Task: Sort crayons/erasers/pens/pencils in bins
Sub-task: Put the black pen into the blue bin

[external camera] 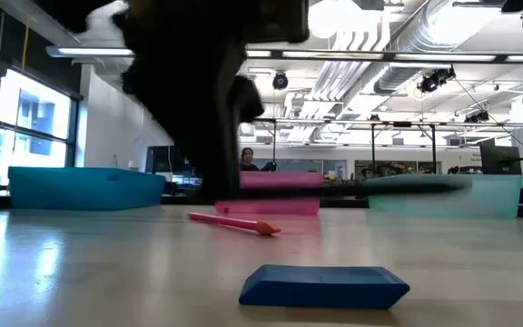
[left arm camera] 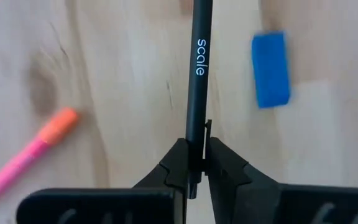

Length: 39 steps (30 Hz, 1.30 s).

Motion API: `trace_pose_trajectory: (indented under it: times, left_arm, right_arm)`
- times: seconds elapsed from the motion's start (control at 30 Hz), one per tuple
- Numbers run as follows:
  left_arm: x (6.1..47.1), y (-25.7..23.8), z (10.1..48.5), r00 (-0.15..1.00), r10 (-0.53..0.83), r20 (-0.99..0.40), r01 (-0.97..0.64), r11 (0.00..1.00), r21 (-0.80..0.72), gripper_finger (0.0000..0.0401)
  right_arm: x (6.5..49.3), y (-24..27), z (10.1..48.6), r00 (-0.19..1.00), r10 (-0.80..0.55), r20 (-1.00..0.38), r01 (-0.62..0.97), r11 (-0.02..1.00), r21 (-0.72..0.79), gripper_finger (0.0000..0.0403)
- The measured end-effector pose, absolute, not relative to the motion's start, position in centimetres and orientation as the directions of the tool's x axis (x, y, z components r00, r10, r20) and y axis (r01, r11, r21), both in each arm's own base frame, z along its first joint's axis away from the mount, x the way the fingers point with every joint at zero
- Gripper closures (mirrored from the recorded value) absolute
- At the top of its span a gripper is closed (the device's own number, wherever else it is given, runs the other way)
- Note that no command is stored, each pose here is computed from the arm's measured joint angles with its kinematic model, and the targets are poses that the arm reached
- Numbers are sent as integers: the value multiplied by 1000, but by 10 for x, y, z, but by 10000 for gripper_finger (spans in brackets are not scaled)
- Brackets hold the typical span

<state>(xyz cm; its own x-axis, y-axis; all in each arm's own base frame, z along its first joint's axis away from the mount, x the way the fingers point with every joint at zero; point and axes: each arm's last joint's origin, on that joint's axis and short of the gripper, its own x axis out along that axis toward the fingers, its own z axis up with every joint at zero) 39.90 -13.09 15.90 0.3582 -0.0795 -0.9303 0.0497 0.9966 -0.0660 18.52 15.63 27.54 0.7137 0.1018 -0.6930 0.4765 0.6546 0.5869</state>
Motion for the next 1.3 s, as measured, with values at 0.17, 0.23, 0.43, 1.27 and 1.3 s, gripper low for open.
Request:
trace_pose_trajectory:
  times: [0.17, 0.23, 0.43, 1.27, 1.3]
  left_arm:
    - [402, -119, 176, 409, -87, -909, 42, 996, -77, 384]
    - [401, -114, 185, 433, -89, -897, 33, 996, -83, 384]
    - [405, -102, 209, 533, -99, -840, 22, 994, -104, 384]
    - [345, -61, 279, 913, -65, -402, -62, 953, -296, 384]
    - [346, -61, 281, 928, -68, -366, -53, 949, -311, 384]
  right_arm:
    - [187, 162, 280, 746, 145, -650, 413, 665, 623, 236]
    - [188, 163, 282, 762, 161, -627, 382, 670, 637, 236]
    - [189, 164, 295, 818, 194, -542, 280, 689, 669, 236]
    - [169, 145, 344, 971, 57, -232, 85, 826, 558, 236]
    - [170, 144, 344, 972, 38, -232, 100, 828, 552, 236]
